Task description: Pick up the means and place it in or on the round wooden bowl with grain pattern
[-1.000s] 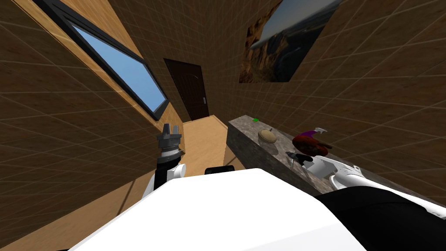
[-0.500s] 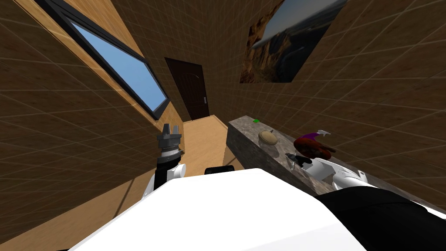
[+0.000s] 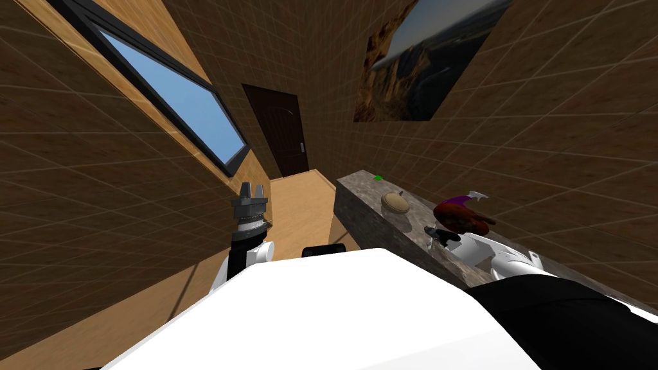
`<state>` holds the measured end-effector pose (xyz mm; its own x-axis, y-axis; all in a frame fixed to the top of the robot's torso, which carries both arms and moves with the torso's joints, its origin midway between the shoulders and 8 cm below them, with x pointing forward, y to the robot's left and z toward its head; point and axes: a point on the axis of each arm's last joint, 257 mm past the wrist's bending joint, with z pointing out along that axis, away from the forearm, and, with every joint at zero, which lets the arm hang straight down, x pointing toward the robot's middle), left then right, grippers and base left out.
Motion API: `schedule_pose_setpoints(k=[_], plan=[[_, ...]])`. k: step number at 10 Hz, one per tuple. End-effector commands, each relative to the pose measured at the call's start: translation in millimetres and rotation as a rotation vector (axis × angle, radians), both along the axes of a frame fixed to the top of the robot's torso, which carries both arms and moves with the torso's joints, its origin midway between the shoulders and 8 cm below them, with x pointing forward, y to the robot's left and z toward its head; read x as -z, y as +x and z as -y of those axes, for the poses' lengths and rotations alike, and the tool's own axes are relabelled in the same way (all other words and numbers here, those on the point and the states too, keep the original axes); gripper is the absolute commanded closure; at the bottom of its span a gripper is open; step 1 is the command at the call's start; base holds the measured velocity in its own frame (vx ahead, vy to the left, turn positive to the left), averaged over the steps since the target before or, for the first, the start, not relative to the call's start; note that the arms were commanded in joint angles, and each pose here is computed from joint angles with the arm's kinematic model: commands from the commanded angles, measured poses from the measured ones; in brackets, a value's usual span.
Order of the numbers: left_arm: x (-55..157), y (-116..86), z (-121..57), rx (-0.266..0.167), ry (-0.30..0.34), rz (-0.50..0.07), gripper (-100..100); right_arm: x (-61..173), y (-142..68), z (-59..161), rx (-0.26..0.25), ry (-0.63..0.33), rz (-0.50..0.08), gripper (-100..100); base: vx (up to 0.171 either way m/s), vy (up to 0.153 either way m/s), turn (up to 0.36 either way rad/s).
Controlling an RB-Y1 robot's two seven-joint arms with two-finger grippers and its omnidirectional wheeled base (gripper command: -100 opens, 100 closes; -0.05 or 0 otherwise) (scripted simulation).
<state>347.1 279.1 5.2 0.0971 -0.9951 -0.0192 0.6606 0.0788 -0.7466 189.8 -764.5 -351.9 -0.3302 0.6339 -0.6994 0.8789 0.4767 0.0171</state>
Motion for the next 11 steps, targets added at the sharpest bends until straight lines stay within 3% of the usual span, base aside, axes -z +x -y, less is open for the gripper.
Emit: schedule_pose_setpoints(k=[1,2,4,5,6,11], plan=[[0,0,0.0,0.0,0.0,0.0,0,0,0,0,0.0,0.0,0.0,0,0.0,0.0,0.0],[0,0,0.0,0.0,0.0,0.0,0,-9,8,0,-0.009,0.001,0.004,100,-0.023,0.048,-0.064],[0,0,0.0,0.0,0.0,0.0,0,-11,10,0,-0.012,0.0,0.005,100,-0.025,0.062,-0.043],[0,0,0.0,0.0,0.0,0.0,0,-11,10,0,-0.012,0.001,0.005,0,-0.003,0.008,0.0],[0,0,0.0,0.0,0.0,0.0,0,-31,23,7,-0.03,-0.027,0.011,100,0.043,0.001,-0.099],[0,0,0.0,0.0,0.0,0.0,0,-84,57,21,-0.076,-0.097,0.024,100,0.072,-0.01,-0.076]])
